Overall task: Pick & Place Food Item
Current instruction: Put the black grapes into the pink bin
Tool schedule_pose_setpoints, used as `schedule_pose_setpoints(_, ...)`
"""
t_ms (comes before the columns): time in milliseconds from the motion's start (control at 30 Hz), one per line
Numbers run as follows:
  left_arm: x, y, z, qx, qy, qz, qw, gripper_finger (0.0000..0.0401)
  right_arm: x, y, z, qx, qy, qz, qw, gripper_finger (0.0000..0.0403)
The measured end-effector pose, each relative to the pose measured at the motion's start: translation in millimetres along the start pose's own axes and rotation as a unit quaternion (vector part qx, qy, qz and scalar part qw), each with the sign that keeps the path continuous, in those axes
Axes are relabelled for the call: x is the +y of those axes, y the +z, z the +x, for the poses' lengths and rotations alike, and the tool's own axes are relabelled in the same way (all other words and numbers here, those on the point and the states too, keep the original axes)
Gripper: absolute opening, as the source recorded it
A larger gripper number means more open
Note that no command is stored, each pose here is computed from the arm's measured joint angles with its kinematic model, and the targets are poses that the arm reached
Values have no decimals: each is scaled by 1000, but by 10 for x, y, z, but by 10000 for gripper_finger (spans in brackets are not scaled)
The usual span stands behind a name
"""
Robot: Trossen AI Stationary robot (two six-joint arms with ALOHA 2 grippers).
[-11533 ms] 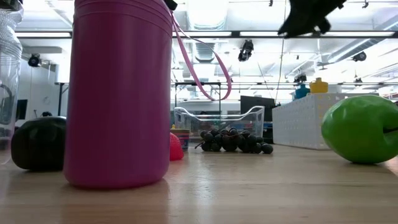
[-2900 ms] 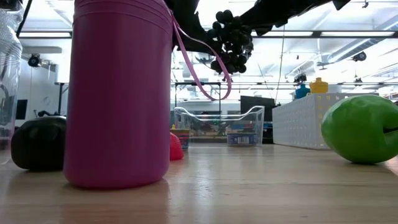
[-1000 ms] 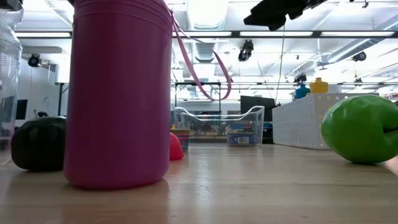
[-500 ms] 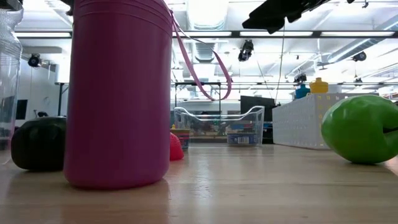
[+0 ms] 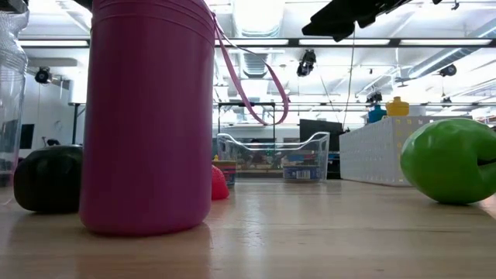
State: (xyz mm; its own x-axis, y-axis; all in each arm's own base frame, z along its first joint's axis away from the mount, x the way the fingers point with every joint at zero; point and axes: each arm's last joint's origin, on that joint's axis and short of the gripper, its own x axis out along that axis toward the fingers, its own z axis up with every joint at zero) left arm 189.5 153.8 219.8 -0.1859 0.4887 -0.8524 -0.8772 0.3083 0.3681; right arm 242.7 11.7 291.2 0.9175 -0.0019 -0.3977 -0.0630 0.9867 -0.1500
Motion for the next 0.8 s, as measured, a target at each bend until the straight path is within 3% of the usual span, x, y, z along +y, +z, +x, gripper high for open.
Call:
schedule_pose_setpoints(433, -26, -26, 70, 29, 12, 27, 999, 8, 0, 0, 0, 0, 0, 0, 1000, 214)
schedule_pose_setpoints(800, -27, -23, 70, 27, 12, 26, 999, 81, 0, 2, 0, -1, 0, 0, 1000, 215)
